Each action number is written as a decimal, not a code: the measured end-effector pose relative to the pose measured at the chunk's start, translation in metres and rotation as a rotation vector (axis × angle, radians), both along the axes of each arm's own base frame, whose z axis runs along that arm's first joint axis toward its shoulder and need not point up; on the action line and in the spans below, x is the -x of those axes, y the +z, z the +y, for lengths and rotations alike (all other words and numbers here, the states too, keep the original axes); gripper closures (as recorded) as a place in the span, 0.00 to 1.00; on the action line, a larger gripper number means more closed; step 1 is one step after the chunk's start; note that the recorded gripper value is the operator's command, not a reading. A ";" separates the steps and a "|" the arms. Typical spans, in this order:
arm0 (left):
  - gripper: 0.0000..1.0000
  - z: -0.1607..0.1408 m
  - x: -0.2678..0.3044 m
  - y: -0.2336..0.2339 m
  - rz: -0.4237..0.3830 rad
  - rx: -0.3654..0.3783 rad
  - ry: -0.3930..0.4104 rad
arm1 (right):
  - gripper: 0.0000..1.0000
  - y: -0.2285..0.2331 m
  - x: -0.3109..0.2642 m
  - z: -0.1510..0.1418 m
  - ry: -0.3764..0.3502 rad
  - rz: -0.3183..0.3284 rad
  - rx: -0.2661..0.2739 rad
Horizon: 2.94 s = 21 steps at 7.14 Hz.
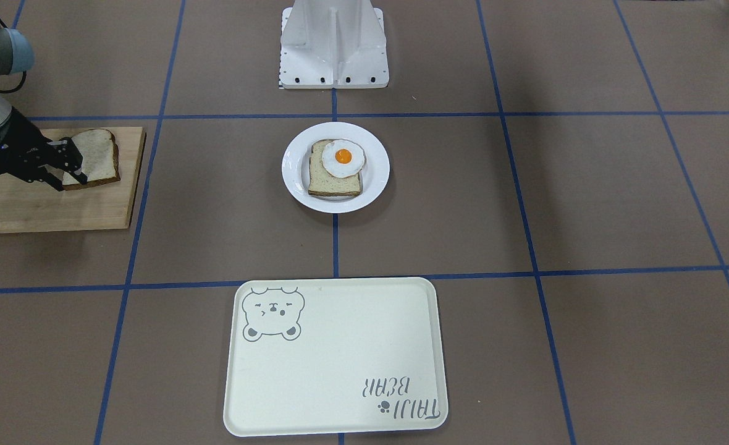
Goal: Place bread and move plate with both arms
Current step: 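Close the right gripper on the bread slice edge, then lift the bread slice with the right gripper toward the plate, then lower the bread onto the egg toast and open the right gripper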
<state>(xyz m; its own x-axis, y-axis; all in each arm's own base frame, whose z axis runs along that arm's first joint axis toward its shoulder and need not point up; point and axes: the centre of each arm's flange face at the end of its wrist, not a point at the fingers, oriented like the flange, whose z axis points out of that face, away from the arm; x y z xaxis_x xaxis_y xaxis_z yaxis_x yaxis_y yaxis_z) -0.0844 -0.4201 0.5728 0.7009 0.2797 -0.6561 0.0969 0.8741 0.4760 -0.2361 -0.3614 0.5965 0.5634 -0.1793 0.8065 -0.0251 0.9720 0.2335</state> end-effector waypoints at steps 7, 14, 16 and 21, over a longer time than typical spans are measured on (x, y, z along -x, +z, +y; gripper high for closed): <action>0.02 0.000 0.000 0.001 0.001 0.001 0.001 | 1.00 -0.005 -0.018 0.007 -0.036 -0.017 -0.021; 0.02 0.003 0.000 0.002 0.004 0.007 0.001 | 1.00 -0.077 -0.083 -0.044 -0.052 -0.263 -0.026; 0.02 0.005 -0.003 0.001 0.056 0.040 -0.015 | 1.00 -0.156 -0.030 -0.083 -0.007 -0.362 0.016; 0.02 0.018 -0.005 0.020 0.106 0.109 -0.043 | 1.00 -0.332 0.194 -0.044 0.065 -0.568 0.036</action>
<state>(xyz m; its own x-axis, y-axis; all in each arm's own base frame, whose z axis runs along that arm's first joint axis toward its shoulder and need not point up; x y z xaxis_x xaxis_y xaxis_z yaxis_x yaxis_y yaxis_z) -0.0792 -0.4022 0.5925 0.6356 0.1737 -0.7522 0.1803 0.9140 0.3635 -0.4302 -0.4055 0.2647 0.0483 -0.1255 0.9909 -0.1967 0.9715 0.1326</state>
